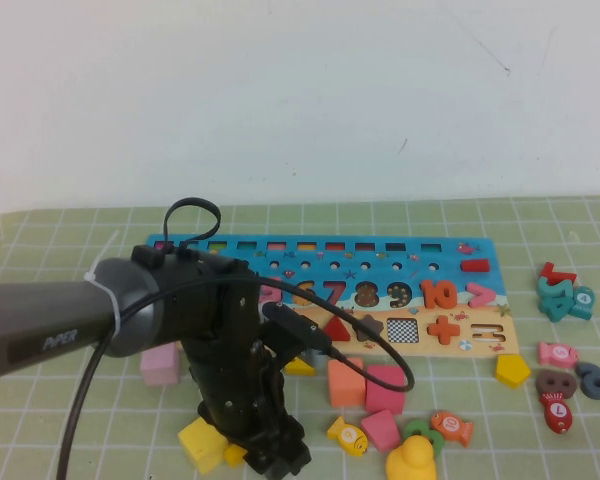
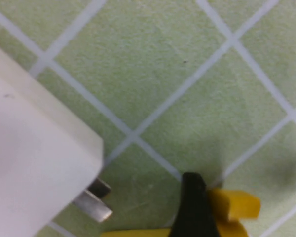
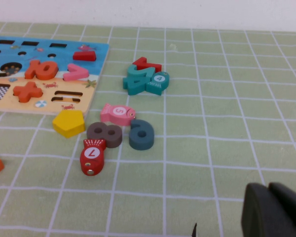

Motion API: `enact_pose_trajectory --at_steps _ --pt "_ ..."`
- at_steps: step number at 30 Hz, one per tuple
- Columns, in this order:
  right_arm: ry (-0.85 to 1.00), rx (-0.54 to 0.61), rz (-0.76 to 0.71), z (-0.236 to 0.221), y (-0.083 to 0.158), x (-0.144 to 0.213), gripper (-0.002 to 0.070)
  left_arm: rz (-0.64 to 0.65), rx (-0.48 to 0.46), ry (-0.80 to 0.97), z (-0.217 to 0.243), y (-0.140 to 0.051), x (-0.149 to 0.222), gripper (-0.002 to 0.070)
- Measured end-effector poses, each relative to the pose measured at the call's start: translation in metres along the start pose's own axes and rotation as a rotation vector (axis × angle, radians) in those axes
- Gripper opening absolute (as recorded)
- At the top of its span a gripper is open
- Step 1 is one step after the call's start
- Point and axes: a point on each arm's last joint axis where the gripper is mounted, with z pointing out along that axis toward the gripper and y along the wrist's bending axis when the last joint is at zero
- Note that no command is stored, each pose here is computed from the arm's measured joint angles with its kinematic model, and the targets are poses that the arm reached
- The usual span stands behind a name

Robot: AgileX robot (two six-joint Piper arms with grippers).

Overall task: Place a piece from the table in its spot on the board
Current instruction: Pick up the "number 6"

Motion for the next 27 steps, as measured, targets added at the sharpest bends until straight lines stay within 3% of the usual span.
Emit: enact_pose_trajectory --at_steps 9,18,27 --pt "0.000 0.000 0.000 0.000 0.000 0.000 -0.0001 0.004 0.038 -0.068 -0.023 -0.009 0.000 0.0353" --pt "0.000 0.000 0.000 0.000 0.000 0.000 -0.0001 0.059 0.053 -0.067 -0.029 -0.011 0.002 0.0344" --pt "0.000 0.000 0.000 0.000 0.000 0.000 -0.0001 0.105 -0.039 -0.043 -0.029 -0.003 0.004 0.0307"
